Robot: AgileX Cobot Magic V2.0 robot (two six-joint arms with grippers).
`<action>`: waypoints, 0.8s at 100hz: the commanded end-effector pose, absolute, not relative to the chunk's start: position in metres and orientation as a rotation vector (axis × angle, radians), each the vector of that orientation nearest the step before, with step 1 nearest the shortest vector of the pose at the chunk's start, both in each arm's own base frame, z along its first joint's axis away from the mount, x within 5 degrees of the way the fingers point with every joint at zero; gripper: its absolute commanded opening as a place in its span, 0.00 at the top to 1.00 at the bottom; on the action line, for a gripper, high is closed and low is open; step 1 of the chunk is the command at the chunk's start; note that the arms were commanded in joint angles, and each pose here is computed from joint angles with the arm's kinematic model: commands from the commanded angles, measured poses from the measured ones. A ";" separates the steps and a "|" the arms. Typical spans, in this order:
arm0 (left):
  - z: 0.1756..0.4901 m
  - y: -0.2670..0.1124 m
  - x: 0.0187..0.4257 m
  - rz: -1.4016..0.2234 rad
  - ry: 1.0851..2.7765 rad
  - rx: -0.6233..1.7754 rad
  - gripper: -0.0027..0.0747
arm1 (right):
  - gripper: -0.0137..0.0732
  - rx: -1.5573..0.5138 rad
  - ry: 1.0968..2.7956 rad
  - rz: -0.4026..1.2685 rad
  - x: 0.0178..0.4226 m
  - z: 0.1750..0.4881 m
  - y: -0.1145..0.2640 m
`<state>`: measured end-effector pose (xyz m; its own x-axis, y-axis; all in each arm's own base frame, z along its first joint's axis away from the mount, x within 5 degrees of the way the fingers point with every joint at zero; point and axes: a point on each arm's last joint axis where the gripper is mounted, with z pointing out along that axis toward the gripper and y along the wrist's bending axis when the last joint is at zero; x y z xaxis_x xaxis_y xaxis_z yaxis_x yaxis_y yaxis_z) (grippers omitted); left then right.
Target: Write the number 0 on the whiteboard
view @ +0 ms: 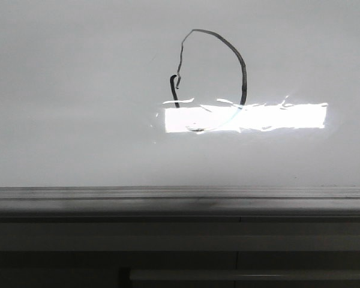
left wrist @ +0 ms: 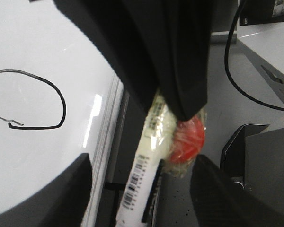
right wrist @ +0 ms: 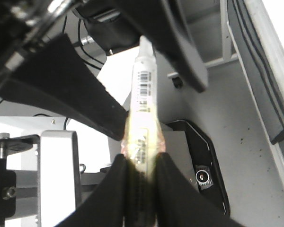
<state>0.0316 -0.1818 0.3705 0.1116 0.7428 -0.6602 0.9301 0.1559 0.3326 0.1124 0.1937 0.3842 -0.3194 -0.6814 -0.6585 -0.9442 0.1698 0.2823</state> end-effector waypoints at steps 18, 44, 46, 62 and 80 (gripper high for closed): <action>0.385 -0.181 0.030 -0.358 1.628 1.589 0.84 | 0.91 -1.520 2.027 0.985 0.113 0.392 0.197; 0.383 -0.180 0.031 -0.333 1.644 1.596 0.99 | 0.91 -1.519 2.027 0.987 0.113 0.392 0.197; 0.383 -0.180 0.031 -0.333 1.644 1.596 0.99 | 0.91 -1.519 2.027 0.987 0.113 0.392 0.197; 0.384 -0.180 0.032 -0.320 1.635 1.593 0.99 | 0.91 -1.504 2.020 0.999 0.113 0.393 0.198; 0.384 -0.180 0.032 -0.320 1.635 1.593 0.99 | 0.71 -1.457 1.991 0.995 0.116 0.397 0.200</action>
<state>0.0301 -0.1799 0.3683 0.1085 0.7646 -0.6353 0.9341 0.1403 0.3283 0.1180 0.1984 0.3796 -0.3124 -0.6837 -0.6595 -0.9474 0.1729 0.2695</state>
